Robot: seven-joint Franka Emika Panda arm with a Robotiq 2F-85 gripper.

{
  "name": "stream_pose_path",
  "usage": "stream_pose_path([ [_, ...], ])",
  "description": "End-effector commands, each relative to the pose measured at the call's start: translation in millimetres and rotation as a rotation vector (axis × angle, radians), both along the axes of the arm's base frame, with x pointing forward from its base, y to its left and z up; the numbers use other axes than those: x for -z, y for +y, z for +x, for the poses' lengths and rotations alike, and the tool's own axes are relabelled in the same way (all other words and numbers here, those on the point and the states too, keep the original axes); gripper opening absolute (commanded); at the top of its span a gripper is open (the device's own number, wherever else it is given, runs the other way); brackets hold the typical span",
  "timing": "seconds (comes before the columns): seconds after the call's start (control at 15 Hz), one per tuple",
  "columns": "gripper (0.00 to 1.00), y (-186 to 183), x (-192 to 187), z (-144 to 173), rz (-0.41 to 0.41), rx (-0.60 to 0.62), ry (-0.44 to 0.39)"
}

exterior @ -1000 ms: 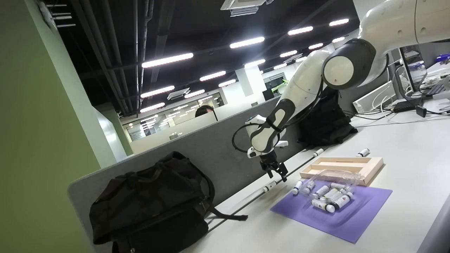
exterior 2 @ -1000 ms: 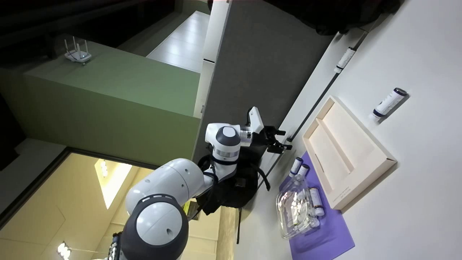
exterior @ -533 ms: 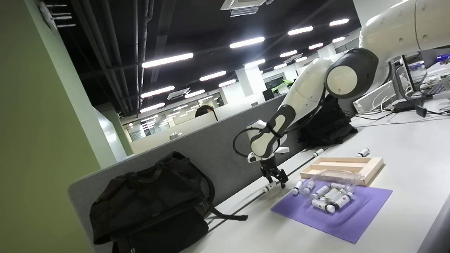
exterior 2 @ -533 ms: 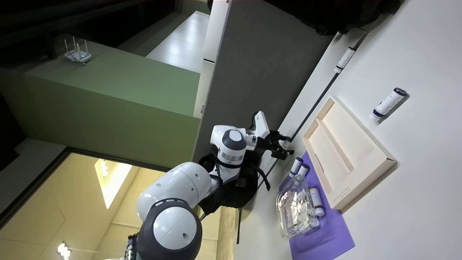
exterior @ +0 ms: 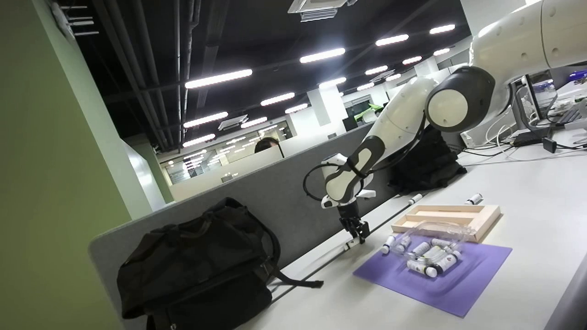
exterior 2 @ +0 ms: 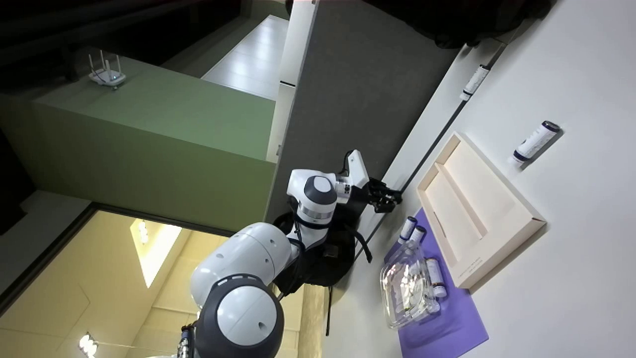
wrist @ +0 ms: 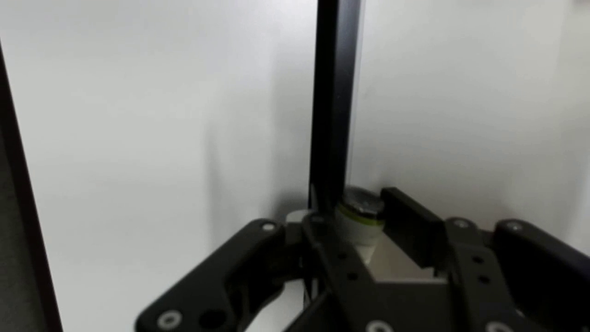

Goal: Pick up a bottle from the table and place it on the left side of the tray

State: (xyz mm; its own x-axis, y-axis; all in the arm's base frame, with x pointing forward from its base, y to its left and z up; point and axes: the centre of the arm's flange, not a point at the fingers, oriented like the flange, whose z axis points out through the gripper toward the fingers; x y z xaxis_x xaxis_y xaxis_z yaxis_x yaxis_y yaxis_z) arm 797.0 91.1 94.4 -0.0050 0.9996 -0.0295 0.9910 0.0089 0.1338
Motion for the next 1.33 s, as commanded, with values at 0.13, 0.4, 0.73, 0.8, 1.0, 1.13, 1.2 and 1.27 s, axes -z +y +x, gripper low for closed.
stream_pose_path([
  [0.13,0.13,-8.5,-4.5,20.8,-0.023,0.059,0.028],
  [0.4,0.13,-22.4,-69.8,-3.3,-0.103,0.182,0.179],
  [0.73,0.13,-55.8,-160.4,-55.2,-0.107,0.284,0.248],
  [0.8,0.13,-67.0,-158.5,-60.8,-0.097,0.289,0.254],
  [1.0,0.13,-94.4,-138.7,-78.7,-0.064,0.294,0.272],
  [1.13,0.13,-111.2,-115.2,-83.3,-0.053,0.279,0.262],
  [1.2,0.13,-120.0,-101.9,-87.0,-0.053,0.278,0.260],
  [1.27,0.13,-127.8,-89.5,-92.2,-0.048,0.281,0.265],
])
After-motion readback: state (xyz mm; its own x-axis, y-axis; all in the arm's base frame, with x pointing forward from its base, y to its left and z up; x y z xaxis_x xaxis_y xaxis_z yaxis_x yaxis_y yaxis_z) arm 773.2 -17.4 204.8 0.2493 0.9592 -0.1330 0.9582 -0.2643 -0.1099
